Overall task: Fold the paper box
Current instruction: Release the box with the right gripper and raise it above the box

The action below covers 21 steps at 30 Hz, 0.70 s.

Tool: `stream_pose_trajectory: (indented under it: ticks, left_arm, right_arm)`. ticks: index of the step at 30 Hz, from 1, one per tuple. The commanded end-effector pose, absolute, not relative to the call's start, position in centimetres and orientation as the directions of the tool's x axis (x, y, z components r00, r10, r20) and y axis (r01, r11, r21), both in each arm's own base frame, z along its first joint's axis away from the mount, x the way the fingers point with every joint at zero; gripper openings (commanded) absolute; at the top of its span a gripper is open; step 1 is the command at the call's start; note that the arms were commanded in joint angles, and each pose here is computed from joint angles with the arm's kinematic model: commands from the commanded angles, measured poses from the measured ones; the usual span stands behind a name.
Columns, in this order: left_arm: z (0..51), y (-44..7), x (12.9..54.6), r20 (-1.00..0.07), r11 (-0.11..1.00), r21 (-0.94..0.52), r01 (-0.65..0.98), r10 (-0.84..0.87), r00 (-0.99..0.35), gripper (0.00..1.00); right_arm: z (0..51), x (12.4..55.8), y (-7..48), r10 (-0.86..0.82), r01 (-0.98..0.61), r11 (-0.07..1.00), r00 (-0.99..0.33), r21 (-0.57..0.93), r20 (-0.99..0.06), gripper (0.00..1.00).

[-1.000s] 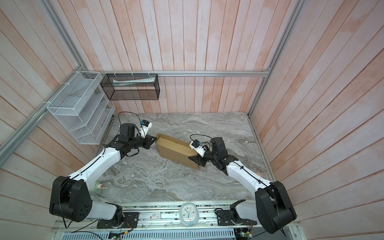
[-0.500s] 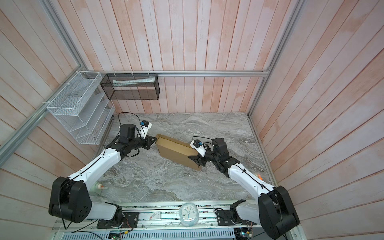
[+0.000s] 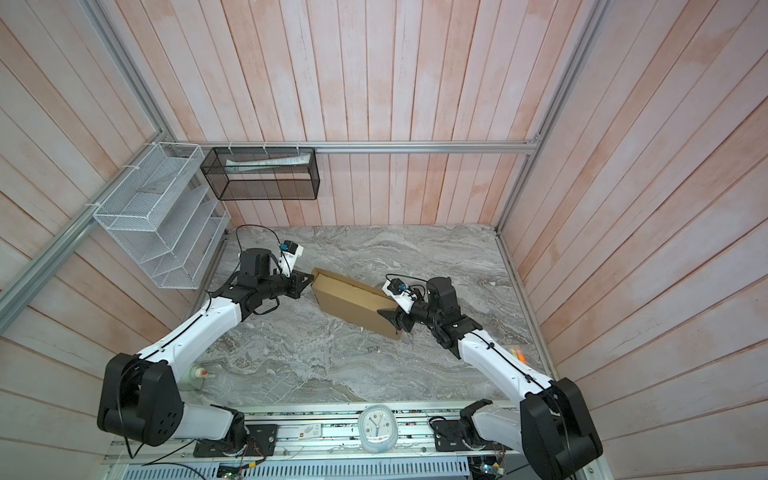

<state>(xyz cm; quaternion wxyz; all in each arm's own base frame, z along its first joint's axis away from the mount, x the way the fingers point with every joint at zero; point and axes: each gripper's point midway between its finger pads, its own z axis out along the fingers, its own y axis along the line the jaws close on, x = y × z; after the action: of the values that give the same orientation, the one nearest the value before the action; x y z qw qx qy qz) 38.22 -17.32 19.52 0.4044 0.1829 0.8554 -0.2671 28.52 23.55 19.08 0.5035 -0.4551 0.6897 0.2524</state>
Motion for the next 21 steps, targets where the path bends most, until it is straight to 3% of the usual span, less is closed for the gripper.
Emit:
stream_pose_trajectory:
  ticks: [1,21]
  left_arm:
    - [18.8,-17.0,38.0,-0.777,0.805,-0.311,0.505,0.091,-0.623,0.02]
    - [19.0,-17.6,38.9,-0.768,0.799,-0.349,0.49,0.057,-0.638,0.01]
  right_arm:
    - [19.4,28.6,23.0,-0.371,-0.861,0.493,-0.076,-0.127,-0.926,0.64]
    - [22.3,28.0,21.8,-0.334,-0.825,0.54,-0.028,-0.167,-0.942,0.68]
